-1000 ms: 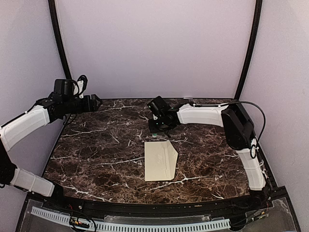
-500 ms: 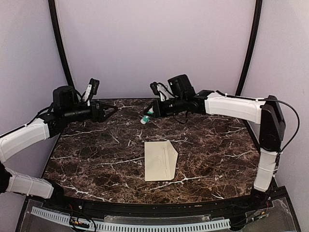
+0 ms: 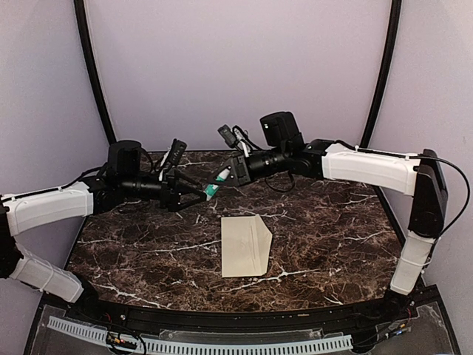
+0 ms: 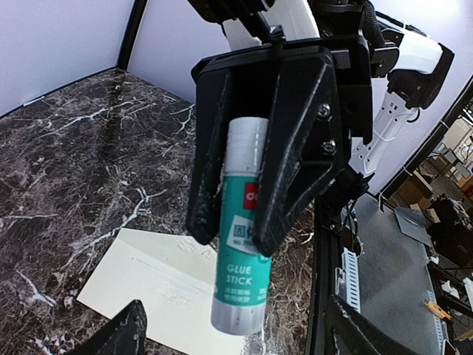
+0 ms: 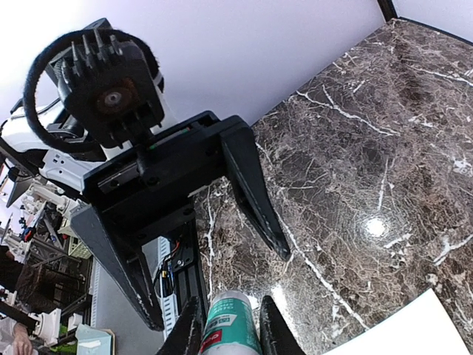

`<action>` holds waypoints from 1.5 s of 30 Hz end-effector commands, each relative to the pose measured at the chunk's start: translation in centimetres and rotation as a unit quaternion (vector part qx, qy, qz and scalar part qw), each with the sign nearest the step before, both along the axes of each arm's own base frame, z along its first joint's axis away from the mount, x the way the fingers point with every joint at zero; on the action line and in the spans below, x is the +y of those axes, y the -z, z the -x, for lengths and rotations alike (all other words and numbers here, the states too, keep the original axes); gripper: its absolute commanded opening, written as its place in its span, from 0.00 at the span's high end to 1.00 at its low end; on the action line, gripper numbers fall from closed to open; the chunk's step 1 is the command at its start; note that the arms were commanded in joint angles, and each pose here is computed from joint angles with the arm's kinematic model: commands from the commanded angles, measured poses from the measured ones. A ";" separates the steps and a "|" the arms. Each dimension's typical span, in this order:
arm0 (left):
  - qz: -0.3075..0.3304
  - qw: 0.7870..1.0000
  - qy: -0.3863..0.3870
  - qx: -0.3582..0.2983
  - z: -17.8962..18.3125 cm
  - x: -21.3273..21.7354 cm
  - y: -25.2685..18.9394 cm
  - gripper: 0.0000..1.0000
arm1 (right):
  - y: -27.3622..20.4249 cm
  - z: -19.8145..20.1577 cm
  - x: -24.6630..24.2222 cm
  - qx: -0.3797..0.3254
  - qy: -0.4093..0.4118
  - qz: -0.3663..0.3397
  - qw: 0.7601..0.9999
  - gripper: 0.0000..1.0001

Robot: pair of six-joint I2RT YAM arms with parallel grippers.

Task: Place the letter into the envelope and seal it
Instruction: Open the solid glue cap from the solid glue.

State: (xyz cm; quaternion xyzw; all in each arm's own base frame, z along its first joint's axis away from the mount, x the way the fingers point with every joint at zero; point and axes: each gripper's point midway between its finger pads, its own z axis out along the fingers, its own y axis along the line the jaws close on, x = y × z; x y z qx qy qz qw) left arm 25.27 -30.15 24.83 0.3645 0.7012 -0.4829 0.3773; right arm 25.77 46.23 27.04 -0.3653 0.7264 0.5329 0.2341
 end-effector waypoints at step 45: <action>-0.011 1.000 0.009 -0.004 0.5 -1.7 -0.2 1.00 | -3.5 -1.9 -1.1 0.012 0.047 -0.092 0.995 0.34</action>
